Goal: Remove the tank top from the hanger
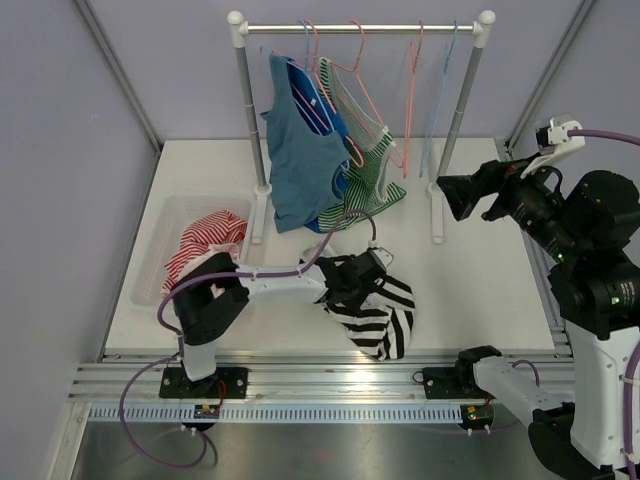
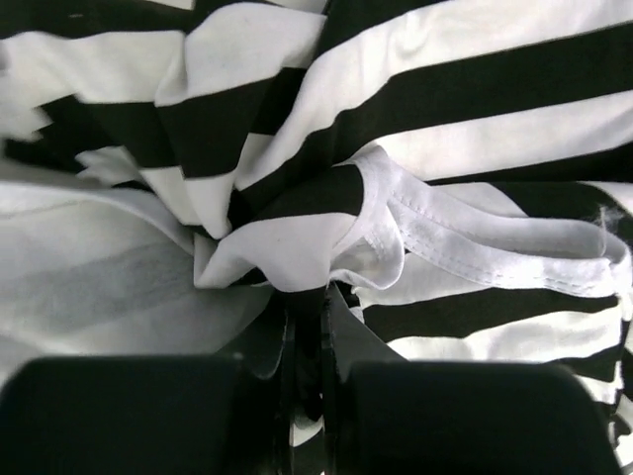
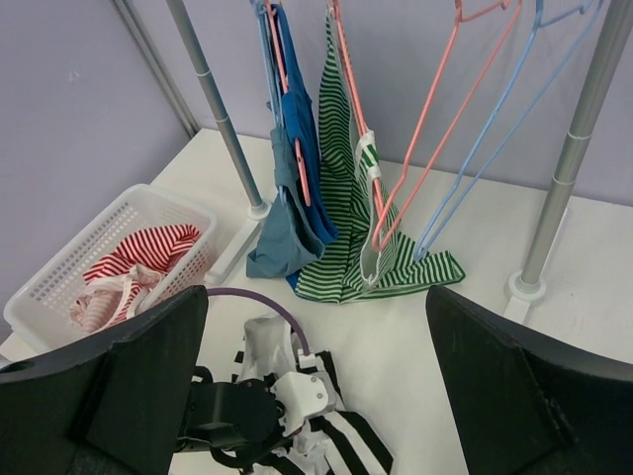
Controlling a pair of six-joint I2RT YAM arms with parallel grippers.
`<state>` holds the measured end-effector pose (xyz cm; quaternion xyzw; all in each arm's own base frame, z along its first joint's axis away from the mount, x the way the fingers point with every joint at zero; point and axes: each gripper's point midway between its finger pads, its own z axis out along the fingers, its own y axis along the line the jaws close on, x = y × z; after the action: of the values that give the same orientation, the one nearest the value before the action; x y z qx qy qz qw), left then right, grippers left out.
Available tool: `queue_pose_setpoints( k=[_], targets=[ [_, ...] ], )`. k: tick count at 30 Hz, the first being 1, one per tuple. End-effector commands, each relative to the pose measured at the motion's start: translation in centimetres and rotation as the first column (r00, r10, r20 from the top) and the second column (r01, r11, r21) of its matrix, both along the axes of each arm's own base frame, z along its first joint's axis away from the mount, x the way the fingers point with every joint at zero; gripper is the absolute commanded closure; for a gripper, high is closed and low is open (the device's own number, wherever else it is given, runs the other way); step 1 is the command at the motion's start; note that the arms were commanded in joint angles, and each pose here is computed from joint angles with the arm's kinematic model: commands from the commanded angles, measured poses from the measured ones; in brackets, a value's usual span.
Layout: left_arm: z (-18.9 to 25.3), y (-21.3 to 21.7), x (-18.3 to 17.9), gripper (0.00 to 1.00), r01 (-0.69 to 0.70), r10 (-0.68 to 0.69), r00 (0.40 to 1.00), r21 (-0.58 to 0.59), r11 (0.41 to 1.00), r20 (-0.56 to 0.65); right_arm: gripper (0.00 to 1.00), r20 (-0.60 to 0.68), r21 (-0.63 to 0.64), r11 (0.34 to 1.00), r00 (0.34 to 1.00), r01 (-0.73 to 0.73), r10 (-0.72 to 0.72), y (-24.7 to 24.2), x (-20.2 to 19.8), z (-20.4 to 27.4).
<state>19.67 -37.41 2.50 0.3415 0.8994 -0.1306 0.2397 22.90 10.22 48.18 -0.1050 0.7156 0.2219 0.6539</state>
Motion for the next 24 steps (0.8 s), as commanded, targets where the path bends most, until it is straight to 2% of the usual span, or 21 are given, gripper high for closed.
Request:
queue_pose_setpoints(
  k=[1, 3, 4, 6, 7, 12, 13, 16, 18, 21, 24],
  targets=[
    [5.8, 4.1, 2.5, 1.00, -0.183, 0.176, 0.969, 0.023, 0.983, 0.175, 0.00, 0.077, 0.026, 0.999, 0.997, -0.027, 0.025, 0.3, -0.7, 2.0],
    [9.0, 5.5, 3.2, 1.00, -0.260, 0.258, 0.937, -0.025, 0.965, 0.234, 0.00, 0.080, 0.026, 0.999, 0.996, -0.030, 0.028, 0.3, -0.9, 2.1],
    [12.2, 6.6, 3.8, 1.00, -0.301, 0.316, 0.903, -0.094, 0.949, 0.290, 0.01, 0.080, 0.026, 0.999, 0.996, -0.028, 0.026, 0.3, -0.8, 2.1],
    [15.4, 8.1, 3.9, 1.00, -0.338, 0.375, 0.869, -0.164, 0.927, 0.322, 0.01, 0.086, 0.026, 0.999, 0.996, -0.026, 0.023, 0.2, -0.9, 2.3],
    [18.6, 9.3, 3.9, 1.00, -0.355, 0.423, 0.837, -0.243, 0.903, 0.348, 0.00, 0.086, 0.026, 0.999, 0.996, -0.024, 0.022, 0.2, -0.8, 2.3],
    [25.5, 15.0, 4.0, 1.00, -0.444, 0.558, 0.726, -0.345, 0.827, 0.402, 0.00, 0.091, 0.027, 0.999, 0.996, -0.021, 0.018, 0.2, -0.8, 2.5],
    [26.6, 16.8, 4.6, 1.00, -0.487, 0.597, 0.677, -0.347, 0.802, 0.430, 0.01, 0.093, 0.029, 0.999, 0.995, -0.023, 0.020, 0.2, -0.8, 2.6],
    [29.0, 22.2, 5.3, 1.00, -0.585, 0.683, 0.574, -0.357, 0.728, 0.451, 0.01, 0.096, 0.032, 0.999, 0.995, -0.029, 0.026, 0.3, -0.8, 2.7],
    [30.2, 24.5, 5.3, 1.00, -0.605, 0.719, 0.540, -0.392, 0.693, 0.437, 0.00, 0.099, 0.037, 0.999, 0.995, -0.032, 0.029, 0.4, -0.8, 2.9],
    [30.1, 28.0, 5.7, 1.00, -0.670, 0.780, 0.477, -0.406, 0.621, 0.406, 0.01, 0.101, 0.042, 0.998, 0.994, -0.044, 0.039, 0.6, -0.9, 3.0],
    [28.2, 31.3, 6.5, 1.00, -0.758, 0.825, 0.395, -0.365, 0.541, 0.404, 0.00, 0.103, 0.043, 0.997, 0.993, -0.056, 0.051, 0.8, -1.0, 3.1]
  ],
)
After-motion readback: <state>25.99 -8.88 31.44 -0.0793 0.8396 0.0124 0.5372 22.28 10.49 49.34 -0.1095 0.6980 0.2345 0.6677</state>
